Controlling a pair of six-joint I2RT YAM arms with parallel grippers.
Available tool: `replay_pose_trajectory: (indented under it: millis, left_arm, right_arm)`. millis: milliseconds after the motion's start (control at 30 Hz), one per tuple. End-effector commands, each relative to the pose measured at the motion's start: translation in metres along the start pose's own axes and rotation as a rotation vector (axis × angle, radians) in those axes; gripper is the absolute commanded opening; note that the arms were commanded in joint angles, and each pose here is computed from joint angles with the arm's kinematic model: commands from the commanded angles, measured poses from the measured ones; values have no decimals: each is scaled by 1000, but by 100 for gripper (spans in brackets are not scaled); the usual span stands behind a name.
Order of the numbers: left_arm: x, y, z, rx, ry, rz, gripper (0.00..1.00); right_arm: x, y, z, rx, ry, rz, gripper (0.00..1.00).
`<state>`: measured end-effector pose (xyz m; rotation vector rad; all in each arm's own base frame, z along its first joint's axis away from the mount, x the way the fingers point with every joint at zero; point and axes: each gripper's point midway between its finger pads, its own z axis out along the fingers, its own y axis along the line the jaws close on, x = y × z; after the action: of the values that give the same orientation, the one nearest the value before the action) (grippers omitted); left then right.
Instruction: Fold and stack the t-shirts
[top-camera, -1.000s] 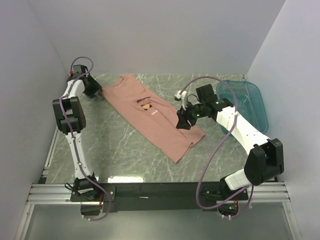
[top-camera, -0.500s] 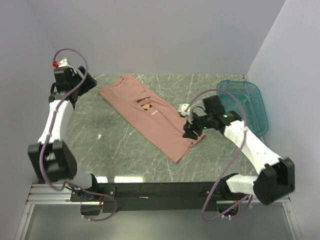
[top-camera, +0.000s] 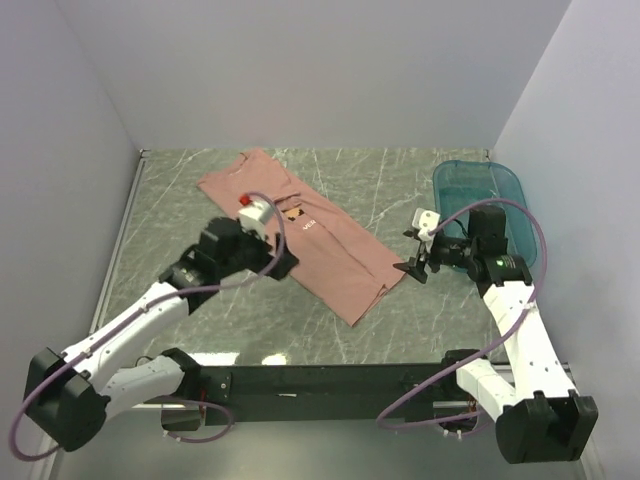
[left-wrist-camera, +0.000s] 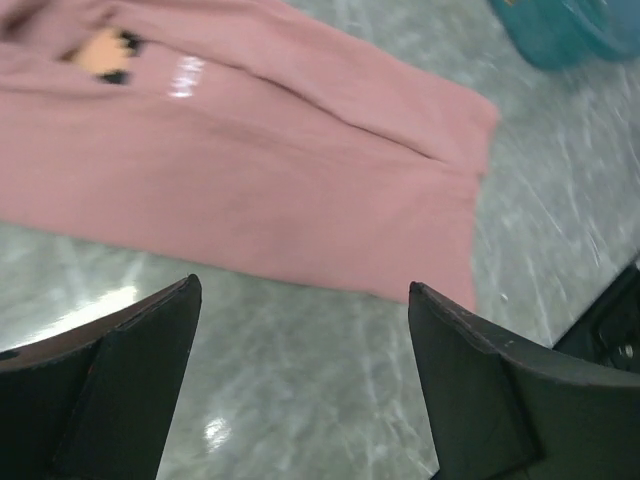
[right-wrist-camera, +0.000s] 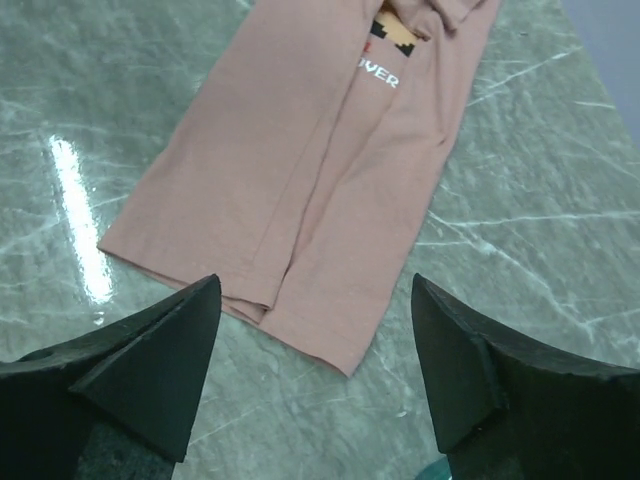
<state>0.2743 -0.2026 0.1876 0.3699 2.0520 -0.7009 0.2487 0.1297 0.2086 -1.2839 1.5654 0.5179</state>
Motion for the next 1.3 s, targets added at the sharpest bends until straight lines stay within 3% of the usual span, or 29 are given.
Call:
replay_pose_trajectory:
  millis: [0, 233, 367, 567, 733, 1033, 1267]
  left_arm:
    - [3, -51, 4, 101, -65, 98, 91]
    - [71, -99, 30, 97, 67, 171, 94]
    - [98, -138, 38, 140, 73, 237, 95]
    - [122, -160, 52, 152, 79, 303, 94]
    - [128, -171, 70, 150, 96, 353, 88]
    - [140, -165, 111, -8, 127, 440, 72]
    - [151, -178, 123, 21, 147, 485, 59]
  right_arm:
    - [-15, -9, -5, 41, -79, -23, 83]
    - [-2, -21, -8, 22, -54, 139, 88]
    - [5, -33, -13, 48, -19, 200, 89]
    - [6, -45, -28, 137, -28, 192, 89]
    - [11, -48, -30, 146, -27, 222, 89]
    - [14, -49, -29, 136, -24, 249, 88]
    - [17, -53, -28, 140, -11, 269, 88]
